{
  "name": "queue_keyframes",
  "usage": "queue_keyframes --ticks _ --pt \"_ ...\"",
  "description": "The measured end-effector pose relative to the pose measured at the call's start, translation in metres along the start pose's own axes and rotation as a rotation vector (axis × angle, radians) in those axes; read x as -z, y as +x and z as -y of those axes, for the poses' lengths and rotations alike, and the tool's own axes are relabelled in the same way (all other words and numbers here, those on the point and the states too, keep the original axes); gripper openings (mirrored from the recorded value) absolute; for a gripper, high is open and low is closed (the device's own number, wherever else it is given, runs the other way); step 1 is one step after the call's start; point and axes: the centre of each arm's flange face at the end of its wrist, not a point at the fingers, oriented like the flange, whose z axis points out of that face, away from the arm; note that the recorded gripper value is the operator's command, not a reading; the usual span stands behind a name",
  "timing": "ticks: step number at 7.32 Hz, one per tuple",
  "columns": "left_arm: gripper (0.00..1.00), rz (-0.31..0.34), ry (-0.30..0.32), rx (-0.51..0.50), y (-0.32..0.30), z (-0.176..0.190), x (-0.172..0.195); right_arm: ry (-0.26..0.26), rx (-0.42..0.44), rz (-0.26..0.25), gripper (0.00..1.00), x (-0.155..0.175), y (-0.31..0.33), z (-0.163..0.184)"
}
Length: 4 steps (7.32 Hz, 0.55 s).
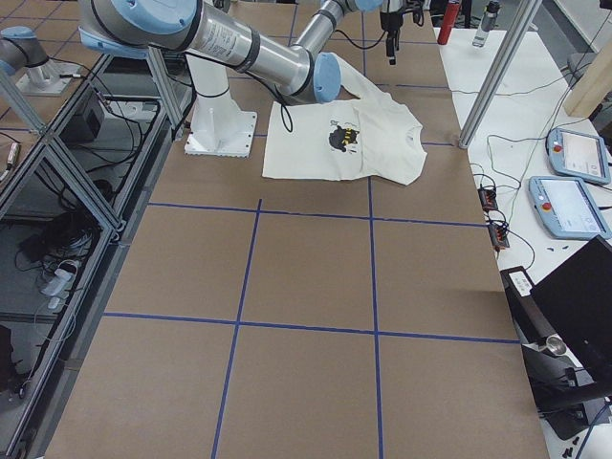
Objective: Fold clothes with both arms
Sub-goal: 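Release the sleeve and lift the right gripper away from the shirt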
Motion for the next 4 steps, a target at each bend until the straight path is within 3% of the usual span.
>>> queue_keyframes --ticks 2,4 --pt "1.0 -0.056 0.0 -0.042 0.026 -0.006 -0.02 -0.066 0.119 0.021 1.0 -0.006 0.117 0.046" --pt "1.0 -0.086 -0.013 -0.04 0.059 -0.035 -0.046 -0.077 0.267 0.039 1.0 -0.023 0.247 0.068"
